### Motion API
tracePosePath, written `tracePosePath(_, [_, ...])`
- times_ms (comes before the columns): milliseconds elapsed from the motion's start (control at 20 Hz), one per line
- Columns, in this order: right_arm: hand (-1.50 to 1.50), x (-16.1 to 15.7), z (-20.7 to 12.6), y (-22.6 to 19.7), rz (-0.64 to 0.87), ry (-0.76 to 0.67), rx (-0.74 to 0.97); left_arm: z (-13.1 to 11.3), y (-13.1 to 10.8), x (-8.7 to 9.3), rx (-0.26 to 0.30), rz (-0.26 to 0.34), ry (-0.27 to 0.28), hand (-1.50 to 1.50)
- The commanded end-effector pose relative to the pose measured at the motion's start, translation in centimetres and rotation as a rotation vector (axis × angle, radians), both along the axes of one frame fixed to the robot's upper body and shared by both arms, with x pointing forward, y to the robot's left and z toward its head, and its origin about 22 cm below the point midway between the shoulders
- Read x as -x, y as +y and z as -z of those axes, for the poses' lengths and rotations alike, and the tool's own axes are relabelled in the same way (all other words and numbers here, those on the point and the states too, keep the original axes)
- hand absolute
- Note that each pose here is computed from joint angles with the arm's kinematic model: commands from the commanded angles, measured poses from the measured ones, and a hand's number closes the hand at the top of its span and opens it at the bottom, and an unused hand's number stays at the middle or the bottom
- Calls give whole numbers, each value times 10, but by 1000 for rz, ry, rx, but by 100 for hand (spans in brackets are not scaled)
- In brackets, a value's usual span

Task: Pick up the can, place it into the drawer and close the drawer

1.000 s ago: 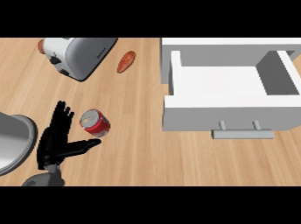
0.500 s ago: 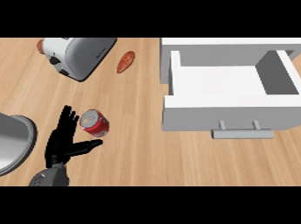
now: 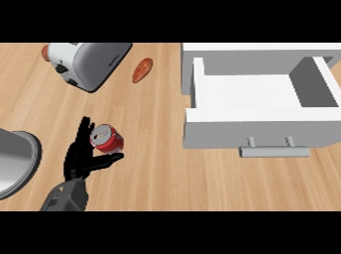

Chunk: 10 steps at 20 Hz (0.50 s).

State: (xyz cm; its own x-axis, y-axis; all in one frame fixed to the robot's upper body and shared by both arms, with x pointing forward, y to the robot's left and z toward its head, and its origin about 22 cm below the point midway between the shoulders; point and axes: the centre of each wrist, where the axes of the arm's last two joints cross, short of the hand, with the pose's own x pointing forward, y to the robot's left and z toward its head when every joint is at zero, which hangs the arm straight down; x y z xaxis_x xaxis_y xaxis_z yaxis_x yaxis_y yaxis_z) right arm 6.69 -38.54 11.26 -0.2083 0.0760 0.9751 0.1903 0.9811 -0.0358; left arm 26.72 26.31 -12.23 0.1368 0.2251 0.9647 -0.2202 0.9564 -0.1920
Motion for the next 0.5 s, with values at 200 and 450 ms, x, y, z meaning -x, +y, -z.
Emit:
tracePosePath(200, [-150, 1, 19, -4, -6, 15, 5, 2, -2, -21, 92, 5, -17, 150])
tracePosePath(450, [-150, 4, -7, 1, -27, -1, -11, -21, -21, -35, 164, 110, -40, 150])
